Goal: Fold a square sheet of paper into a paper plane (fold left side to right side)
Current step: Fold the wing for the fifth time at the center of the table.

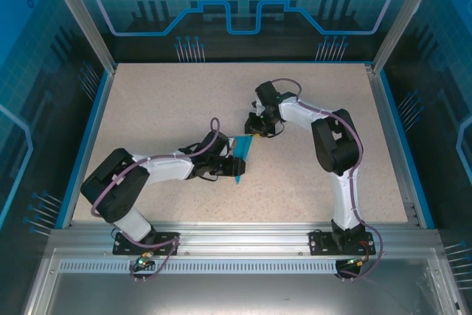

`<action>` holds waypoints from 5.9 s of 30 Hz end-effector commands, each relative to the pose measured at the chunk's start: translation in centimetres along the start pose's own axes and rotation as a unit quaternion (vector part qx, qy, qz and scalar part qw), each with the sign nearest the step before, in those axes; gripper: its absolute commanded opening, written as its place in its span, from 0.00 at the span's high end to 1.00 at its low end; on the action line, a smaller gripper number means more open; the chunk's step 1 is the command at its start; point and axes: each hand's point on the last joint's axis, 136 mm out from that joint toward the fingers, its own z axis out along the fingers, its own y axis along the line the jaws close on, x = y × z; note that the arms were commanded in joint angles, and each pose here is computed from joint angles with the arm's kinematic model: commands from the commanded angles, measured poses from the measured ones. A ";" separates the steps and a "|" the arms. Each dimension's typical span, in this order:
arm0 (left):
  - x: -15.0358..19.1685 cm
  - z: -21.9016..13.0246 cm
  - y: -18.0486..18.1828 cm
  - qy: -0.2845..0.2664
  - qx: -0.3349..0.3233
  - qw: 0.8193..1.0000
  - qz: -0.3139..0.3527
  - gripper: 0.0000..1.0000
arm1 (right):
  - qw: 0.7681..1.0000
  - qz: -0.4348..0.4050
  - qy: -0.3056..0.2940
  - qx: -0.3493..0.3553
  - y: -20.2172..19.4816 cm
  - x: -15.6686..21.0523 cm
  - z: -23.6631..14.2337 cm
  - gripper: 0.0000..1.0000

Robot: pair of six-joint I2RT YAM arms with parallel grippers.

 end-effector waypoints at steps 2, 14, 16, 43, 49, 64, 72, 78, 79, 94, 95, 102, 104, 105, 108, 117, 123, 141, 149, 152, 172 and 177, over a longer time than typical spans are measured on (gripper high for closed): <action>-0.5 -2.5 -1.1 -0.011 0.013 1.000 0.009 0.44 | 1.000 -0.002 0.009 0.009 -0.4 0.1 0.2 0.76; -1.2 -6.6 -8.1 -0.027 0.146 0.988 0.045 0.44 | 1.000 0.001 0.010 0.014 -0.7 0.2 0.4 0.76; -1.0 -5.8 -8.6 -0.016 0.146 0.988 0.049 0.44 | 1.000 0.002 0.010 0.014 -0.7 0.2 0.4 0.76; -0.1 1.7 -1.1 0.054 -0.160 0.982 0.089 0.44 | 1.000 0.003 0.013 0.015 -0.9 0.5 0.3 0.76; -0.1 2.0 -0.7 0.056 -0.172 0.980 0.088 0.63 | 1.000 0.003 0.008 0.011 -0.9 0.4 -0.3 0.75; -0.8 1.4 -2.0 0.034 -0.067 0.996 0.050 0.88 | 0.997 -0.005 -0.060 -0.040 -2.1 1.3 -6.8 0.59; -1.7 0.6 -3.1 0.015 0.021 0.999 0.020 0.95 | 0.991 -0.018 -0.050 -0.125 -0.6 4.2 -6.7 0.61; -2.2 0.2 -2.1 0.004 0.067 0.997 -0.028 0.97 | 0.987 -0.018 -0.037 -0.154 0.6 5.6 -5.3 0.68; -2.1 0.3 -2.0 0.005 0.070 0.997 -0.032 0.97 | 0.986 -0.018 -0.037 -0.159 0.8 5.6 -5.3 0.69; -2.1 1.0 0.3 0.007 0.098 0.992 -0.079 0.98 | 0.979 -0.020 -0.006 -0.201 4.5 6.2 -1.9 0.71; -2.1 1.1 0.4 0.007 0.099 0.992 -0.081 0.98 | 0.979 -0.020 -0.003 -0.202 4.6 6.2 -1.7 0.71; -1.7 1.8 1.4 0.013 0.092 0.991 -0.092 0.99 | 0.979 -0.018 0.011 -0.201 5.2 6.2 -0.2 0.71; -1.6 2.0 1.7 0.015 0.089 0.991 -0.097 0.99 | 0.980 -0.017 0.013 -0.196 5.2 6.2 0.2 0.71; -1.5 2.1 1.9 0.016 0.088 0.991 -0.098 0.99 | 0.981 -0.016 0.016 -0.191 5.0 6.2 0.5 0.71; -1.5 2.3 2.1 0.018 0.086 0.991 -0.102 0.98 | 0.983 -0.016 0.019 -0.180 4.7 6.2 1.0 0.71; -1.2 1.9 2.7 0.021 0.068 0.993 -0.097 0.89 | 0.988 -0.008 0.029 -0.150 3.6 6.2 2.3 0.71; -0.9 0.8 3.0 0.021 0.046 0.995 -0.082 0.77 | 0.991 0.001 0.041 -0.129 2.7 6.6 2.9 0.72; -0.3 -0.4 -3.7 0.041 0.129 0.991 -0.010 0.76 | 0.992 0.001 0.047 -0.119 2.5 7.0 3.1 0.73; 0.7 1.7 -2.1 0.063 0.104 0.992 -0.022 0.77 | 0.992 0.000 0.048 -0.115 2.5 7.0 3.0 0.73; 1.6 2.1 -1.1 0.076 0.090 0.993 -0.029 0.77 | 0.993 0.000 0.048 -0.111 2.3 7.0 3.0 0.73; 8.6 1.2 1.6 0.140 0.039 0.988 -0.043 0.78 | 0.994 0.006 0.055 -0.094 1.6 7.2 3.5 0.73; 10.3 1.1 1.2 0.152 0.042 0.987 -0.039 0.78 | 0.994 0.004 0.055 -0.090 1.4 7.2 3.5 0.73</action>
